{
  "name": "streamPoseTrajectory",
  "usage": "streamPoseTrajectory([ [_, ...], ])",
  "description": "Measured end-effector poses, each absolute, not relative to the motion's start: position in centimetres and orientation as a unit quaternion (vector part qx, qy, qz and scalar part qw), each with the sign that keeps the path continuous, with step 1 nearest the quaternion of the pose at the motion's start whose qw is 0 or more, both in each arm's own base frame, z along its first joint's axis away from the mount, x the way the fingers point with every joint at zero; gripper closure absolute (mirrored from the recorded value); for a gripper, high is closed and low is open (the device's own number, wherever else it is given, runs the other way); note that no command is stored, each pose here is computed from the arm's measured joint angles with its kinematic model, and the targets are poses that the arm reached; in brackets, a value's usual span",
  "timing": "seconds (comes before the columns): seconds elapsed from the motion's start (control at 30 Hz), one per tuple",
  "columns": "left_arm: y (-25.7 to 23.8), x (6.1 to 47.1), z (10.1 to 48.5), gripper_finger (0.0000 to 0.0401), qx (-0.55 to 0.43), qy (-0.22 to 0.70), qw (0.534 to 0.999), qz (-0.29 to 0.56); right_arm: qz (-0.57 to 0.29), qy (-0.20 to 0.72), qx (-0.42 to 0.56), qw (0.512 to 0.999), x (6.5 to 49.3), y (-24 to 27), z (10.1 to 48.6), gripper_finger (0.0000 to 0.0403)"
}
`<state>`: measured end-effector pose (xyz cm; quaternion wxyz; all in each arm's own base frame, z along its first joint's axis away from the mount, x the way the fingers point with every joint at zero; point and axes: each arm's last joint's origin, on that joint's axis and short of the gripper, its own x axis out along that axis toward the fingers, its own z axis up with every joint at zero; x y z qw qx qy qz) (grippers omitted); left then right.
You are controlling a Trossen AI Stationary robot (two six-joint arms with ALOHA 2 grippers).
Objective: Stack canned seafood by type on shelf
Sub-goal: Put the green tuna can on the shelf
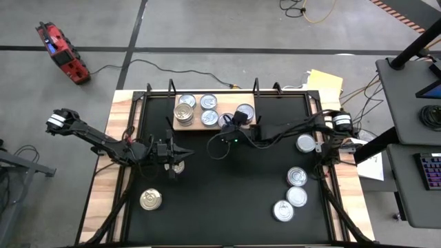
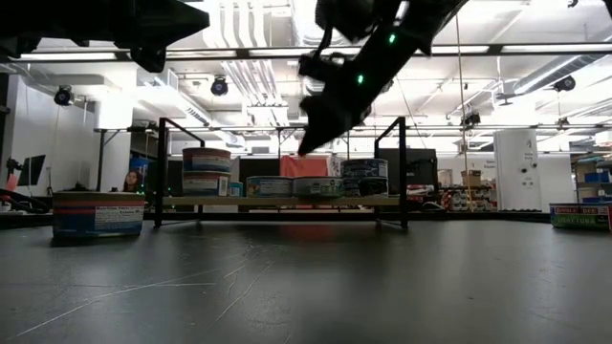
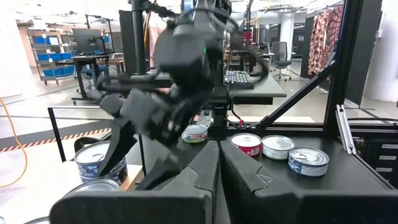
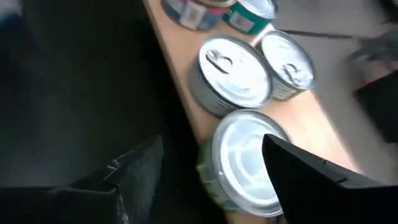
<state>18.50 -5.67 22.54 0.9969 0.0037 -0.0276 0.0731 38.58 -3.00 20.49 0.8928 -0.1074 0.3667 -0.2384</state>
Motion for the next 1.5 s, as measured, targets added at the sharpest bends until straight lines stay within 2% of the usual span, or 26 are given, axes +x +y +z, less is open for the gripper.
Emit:
streamPoseTrajectory([
  [0.1,-5.7,18.5,22.5,0.0401,0.004,-0.027,0.997,0.073,-0.191,0.357,-0.026,0.914,37.8,-3.6,22.0,0.0167],
  [0.2,-5.7,18.5,22.5,0.0401,0.004,-0.027,0.997,0.073,-0.133,0.348,0.054,0.926,37.2,-5.2,23.0,0.0223],
  [0.37,-5.7,18.5,22.5,0.0401,0.004,-0.027,0.997,0.073,-0.098,0.360,0.069,0.925,37.4,-6.1,22.2,0.0352],
  [0.43,-5.7,18.5,22.5,0.0401,0.005,-0.025,0.997,0.073,-0.091,0.374,0.056,0.921,37.6,-6.0,21.4,0.0381],
  [0.57,-5.7,18.5,22.5,0.0401,0.006,-0.024,0.997,0.073,-0.101,0.390,0.055,0.914,38.0,-6.0,20.1,0.0392],
  [0.77,-5.7,18.5,22.5,0.0401,0.009,-0.023,0.997,0.073,-0.161,0.403,0.034,0.900,38.2,-6.5,18.8,0.0394],
  [1.5,-5.7,18.5,22.4,0.0401,0.010,-0.022,0.997,0.073,-0.195,0.403,0.030,0.894,38.1,-9.0,18.0,0.0394],
])
